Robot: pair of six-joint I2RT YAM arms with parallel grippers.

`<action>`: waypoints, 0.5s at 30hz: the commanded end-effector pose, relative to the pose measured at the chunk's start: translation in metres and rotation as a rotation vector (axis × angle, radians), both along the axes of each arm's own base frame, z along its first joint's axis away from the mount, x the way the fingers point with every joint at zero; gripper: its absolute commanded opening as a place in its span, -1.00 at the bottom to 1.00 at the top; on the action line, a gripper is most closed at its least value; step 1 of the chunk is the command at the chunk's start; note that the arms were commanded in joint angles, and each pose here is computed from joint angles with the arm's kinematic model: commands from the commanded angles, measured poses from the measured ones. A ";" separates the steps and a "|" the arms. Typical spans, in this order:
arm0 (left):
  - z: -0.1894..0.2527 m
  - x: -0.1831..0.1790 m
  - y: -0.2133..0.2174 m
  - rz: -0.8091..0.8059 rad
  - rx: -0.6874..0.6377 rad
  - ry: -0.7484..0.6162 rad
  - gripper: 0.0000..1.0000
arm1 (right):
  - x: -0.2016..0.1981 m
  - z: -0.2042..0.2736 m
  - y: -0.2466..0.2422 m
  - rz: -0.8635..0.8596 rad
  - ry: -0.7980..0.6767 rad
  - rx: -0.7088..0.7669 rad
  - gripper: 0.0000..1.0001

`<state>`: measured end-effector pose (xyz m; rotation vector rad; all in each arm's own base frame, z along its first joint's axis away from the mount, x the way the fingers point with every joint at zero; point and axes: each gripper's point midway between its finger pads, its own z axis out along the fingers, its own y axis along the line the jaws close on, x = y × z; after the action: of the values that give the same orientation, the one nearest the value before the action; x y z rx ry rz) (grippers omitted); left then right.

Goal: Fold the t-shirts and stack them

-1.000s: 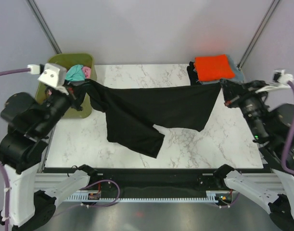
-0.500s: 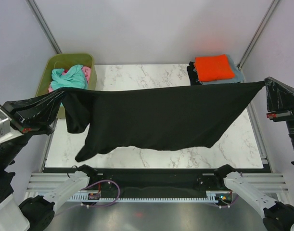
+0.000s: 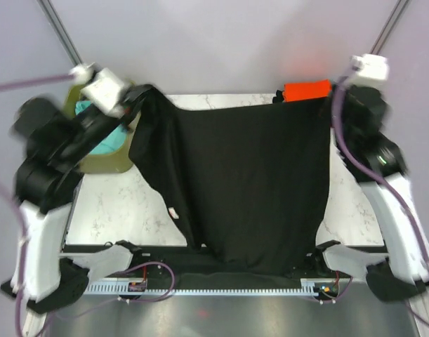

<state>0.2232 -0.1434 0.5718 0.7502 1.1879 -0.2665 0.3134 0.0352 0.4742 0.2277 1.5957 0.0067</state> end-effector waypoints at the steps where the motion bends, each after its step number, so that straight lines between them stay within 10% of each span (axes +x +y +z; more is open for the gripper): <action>1: -0.074 0.120 -0.009 0.226 0.206 0.143 -0.96 | 0.077 -0.109 -0.032 -0.252 0.296 -0.140 -1.00; 3: -0.140 0.191 -0.025 0.286 0.294 0.273 -0.37 | 0.105 -0.156 -0.041 -0.311 0.396 -0.126 -1.00; 4: -0.158 0.219 -0.018 0.374 0.303 0.320 0.39 | 0.125 -0.197 -0.047 -0.336 0.489 -0.134 -1.00; 5: -0.208 0.257 -0.020 0.417 0.340 0.420 0.49 | 0.133 -0.208 -0.047 -0.336 0.523 -0.123 -0.76; 6: -0.218 0.275 -0.023 0.441 0.308 0.454 0.52 | 0.141 -0.221 -0.046 -0.327 0.553 -0.123 -0.39; 8: -0.271 0.304 -0.025 0.480 0.335 0.562 0.84 | 0.156 -0.244 -0.034 -0.253 0.600 -0.140 0.95; 15: -0.299 0.327 -0.017 0.586 0.308 0.622 0.99 | 0.141 -0.232 -0.035 -0.226 0.562 -0.138 0.96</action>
<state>0.5358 -0.1668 0.1514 0.7847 2.2432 0.1778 0.4614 -0.0021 0.1843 0.2924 2.2583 -0.4518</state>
